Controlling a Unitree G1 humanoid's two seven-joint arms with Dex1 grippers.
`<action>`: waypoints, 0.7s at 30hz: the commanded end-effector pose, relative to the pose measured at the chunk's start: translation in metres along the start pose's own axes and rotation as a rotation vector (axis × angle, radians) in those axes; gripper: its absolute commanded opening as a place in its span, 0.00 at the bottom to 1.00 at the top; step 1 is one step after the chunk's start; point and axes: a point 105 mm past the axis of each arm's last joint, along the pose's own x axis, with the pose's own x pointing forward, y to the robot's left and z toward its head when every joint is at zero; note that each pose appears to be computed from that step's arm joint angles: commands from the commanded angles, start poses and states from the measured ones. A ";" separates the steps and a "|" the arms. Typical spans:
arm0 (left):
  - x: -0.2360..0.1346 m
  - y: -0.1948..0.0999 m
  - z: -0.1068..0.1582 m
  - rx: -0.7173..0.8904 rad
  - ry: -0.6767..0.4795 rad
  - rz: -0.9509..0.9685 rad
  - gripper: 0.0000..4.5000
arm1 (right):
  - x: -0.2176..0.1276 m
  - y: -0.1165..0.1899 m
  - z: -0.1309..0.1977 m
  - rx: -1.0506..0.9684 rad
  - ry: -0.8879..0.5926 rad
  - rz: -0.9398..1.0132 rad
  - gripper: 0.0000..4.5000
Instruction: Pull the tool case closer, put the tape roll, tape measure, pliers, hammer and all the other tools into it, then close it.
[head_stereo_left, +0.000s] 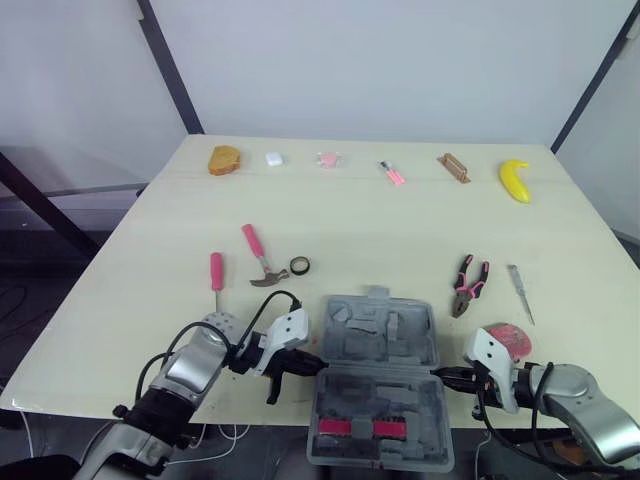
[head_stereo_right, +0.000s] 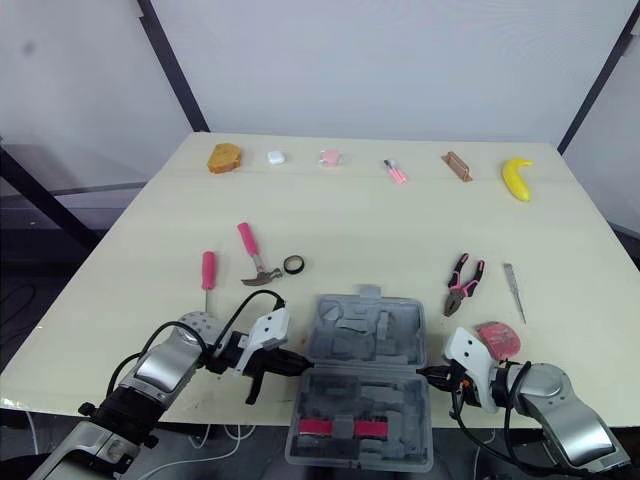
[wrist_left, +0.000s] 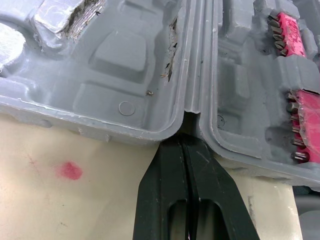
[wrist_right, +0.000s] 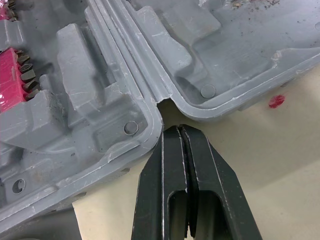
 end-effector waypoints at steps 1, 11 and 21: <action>0.003 -0.008 -0.010 -0.018 0.032 -0.031 0.01 | -0.001 0.003 0.007 -0.026 -0.015 0.012 0.00; -0.011 0.000 -0.018 -0.046 0.036 0.024 0.01 | -0.012 -0.004 0.005 -0.040 -0.018 -0.021 0.00; -0.028 0.000 -0.017 -0.070 -0.036 0.093 0.01 | -0.034 -0.021 0.003 -0.044 -0.057 -0.129 0.00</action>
